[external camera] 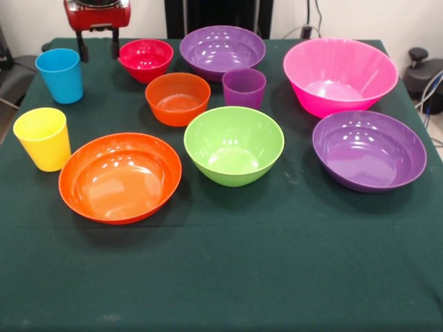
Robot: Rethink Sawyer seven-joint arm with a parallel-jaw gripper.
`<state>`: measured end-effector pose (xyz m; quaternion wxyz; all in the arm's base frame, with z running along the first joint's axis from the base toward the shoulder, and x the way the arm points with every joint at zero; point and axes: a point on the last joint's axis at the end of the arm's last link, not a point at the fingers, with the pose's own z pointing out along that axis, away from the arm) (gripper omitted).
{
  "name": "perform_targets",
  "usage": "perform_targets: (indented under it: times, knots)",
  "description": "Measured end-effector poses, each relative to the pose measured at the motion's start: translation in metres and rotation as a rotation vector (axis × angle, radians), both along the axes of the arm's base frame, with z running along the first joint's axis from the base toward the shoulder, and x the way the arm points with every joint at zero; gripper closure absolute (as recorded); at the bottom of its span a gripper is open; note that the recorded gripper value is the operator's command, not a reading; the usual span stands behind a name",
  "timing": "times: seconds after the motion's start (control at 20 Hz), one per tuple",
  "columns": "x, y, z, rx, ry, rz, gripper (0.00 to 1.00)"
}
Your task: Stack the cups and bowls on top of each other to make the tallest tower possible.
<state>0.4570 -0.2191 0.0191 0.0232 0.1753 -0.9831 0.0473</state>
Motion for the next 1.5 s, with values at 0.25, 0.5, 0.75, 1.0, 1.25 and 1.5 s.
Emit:
perform_targets:
  times: [0.25, 0.5, 0.75, 1.0, 1.25, 1.5]
  knots:
    - [-0.006, 0.003, -0.001, -0.011, -0.002, -0.007, 0.00]
    - [-0.008, 0.015, -0.005, -0.020, -0.002, -0.003, 0.00]
    - [-0.012, 0.033, -0.009, -0.023, -0.001, -0.005, 0.00]
    - [-0.015, 0.053, -0.009, -0.015, -0.006, -0.023, 0.00]
    - [-0.018, 0.069, -0.006, -0.010, 0.007, -0.059, 0.00]
    - [-0.016, 0.079, -0.006, -0.006, 0.013, -0.067, 0.00]
